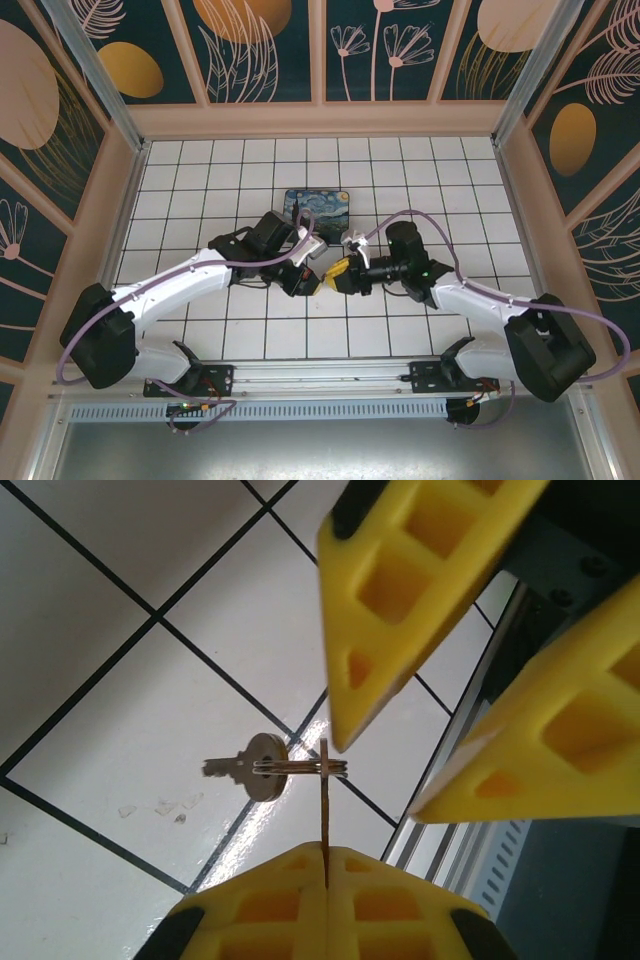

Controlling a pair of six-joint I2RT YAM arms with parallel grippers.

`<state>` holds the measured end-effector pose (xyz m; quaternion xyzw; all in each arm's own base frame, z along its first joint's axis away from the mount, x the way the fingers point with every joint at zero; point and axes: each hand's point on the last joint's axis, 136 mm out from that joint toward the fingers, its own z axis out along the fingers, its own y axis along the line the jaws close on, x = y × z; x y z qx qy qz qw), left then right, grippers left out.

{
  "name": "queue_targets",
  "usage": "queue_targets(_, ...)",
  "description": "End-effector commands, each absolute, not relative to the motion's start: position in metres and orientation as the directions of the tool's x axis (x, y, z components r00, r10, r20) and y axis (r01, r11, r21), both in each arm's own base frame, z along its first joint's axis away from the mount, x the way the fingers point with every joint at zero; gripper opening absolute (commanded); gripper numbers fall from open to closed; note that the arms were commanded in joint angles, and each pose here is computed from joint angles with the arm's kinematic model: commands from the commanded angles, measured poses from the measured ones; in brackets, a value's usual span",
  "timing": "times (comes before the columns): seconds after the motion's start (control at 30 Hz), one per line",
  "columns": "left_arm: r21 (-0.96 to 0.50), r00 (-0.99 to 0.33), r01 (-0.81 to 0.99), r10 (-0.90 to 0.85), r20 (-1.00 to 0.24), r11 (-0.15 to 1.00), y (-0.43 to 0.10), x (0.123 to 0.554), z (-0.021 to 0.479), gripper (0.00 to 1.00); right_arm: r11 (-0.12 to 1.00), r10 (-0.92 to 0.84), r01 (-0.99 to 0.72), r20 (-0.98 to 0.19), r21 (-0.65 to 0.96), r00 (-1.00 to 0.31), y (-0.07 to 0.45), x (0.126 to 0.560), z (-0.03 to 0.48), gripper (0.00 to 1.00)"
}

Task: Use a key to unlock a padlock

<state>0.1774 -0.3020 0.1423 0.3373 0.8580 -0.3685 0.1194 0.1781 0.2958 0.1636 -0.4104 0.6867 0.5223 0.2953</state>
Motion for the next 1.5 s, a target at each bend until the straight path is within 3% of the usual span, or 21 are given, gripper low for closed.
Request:
queue_targets(0.0,-0.563,-0.72,0.692,0.479,-0.502,0.451,-0.309,0.177,0.162,0.0,0.058,-0.253,-0.889,-0.855,0.455,-0.454,0.3,0.179,0.174,0.26)
queue_targets(0.43,-0.581,-0.7,0.71,0.489,-0.52,0.398,-0.312,0.17,0.17,0.0,-0.072,-0.265,-0.868,-0.848,0.492,-0.459,0.305,0.171,0.182,0.29)
queue_targets(0.77,-0.58,-0.695,0.715,0.479,-0.535,0.39,-0.31,0.168,0.179,0.0,0.052,-0.201,-0.872,-0.851,0.486,-0.486,0.28,0.202,0.185,0.31)
queue_targets(1.1,-0.58,-0.688,0.722,0.478,-0.547,0.376,-0.314,0.17,0.187,0.0,-0.072,-0.218,-0.89,-0.877,0.451,-0.427,0.293,0.188,0.199,0.39)
queue_targets(1.47,-0.576,-0.688,0.723,0.476,-0.548,0.381,-0.314,0.172,0.19,0.0,-0.089,-0.235,-0.878,-0.867,0.47,-0.44,0.297,0.184,0.192,0.36)
